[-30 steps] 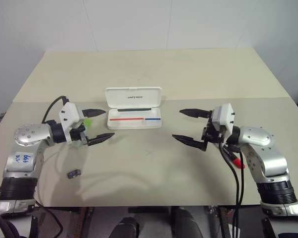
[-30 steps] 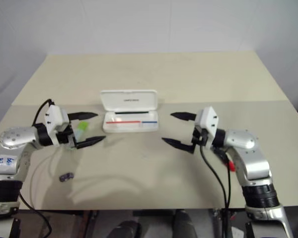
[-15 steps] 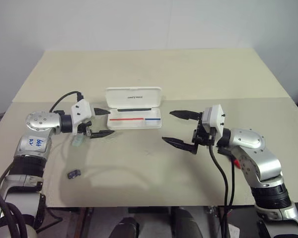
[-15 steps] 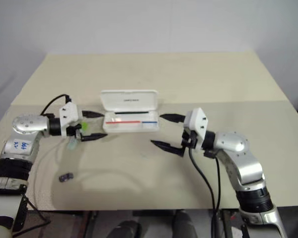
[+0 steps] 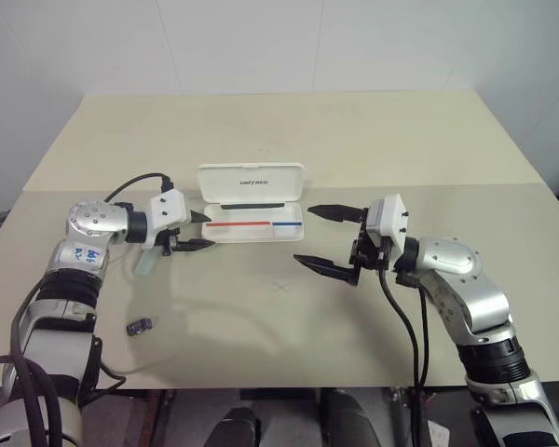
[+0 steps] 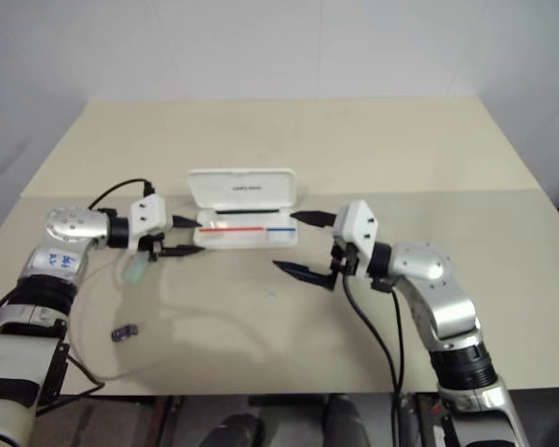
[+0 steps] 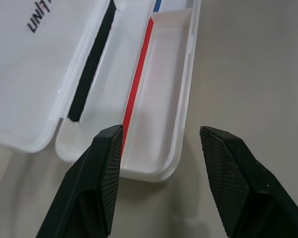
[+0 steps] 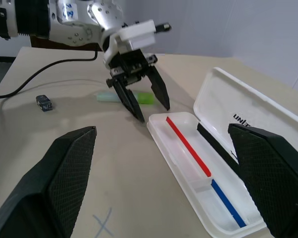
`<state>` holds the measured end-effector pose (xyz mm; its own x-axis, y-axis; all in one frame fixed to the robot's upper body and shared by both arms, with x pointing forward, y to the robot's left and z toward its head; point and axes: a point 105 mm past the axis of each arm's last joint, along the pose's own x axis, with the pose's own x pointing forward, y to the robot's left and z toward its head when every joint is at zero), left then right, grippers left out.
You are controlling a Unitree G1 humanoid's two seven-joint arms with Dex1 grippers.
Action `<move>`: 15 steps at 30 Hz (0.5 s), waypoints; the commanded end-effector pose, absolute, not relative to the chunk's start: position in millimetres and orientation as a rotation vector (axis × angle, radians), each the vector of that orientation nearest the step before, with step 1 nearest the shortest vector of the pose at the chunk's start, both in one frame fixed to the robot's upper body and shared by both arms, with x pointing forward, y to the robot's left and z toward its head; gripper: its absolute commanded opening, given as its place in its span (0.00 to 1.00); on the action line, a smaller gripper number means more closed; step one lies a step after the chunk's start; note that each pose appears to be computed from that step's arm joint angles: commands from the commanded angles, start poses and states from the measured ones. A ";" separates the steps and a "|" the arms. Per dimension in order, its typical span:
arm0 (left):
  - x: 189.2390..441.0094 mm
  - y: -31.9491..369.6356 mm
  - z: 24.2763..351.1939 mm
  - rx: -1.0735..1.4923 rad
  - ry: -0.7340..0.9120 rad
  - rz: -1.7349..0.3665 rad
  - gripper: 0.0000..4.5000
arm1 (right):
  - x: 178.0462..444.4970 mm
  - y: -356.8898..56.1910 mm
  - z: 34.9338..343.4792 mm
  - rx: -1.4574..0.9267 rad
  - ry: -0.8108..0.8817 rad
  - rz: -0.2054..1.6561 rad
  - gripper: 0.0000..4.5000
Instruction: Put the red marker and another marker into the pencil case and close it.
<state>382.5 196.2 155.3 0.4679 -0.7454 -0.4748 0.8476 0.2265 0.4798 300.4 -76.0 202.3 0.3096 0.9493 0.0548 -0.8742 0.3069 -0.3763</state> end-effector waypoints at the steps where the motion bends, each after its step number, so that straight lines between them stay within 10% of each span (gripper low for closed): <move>1: 386.9 191.8 166.0 0.809 0.136 -1.121 0.56 | 300.3 -72.9 213.0 -0.306 -0.345 1.227 1.00; 15: 399.0 177.9 157.5 0.819 0.212 -1.146 0.56 | 302.5 -73.0 218.1 -0.304 -0.371 1.205 1.00</move>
<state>395.7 180.2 148.5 0.4151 -0.7245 -0.5502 0.8816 0.1709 0.4400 305.2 -74.3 204.3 0.3218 0.9438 0.0753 -0.8649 0.3254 -0.3822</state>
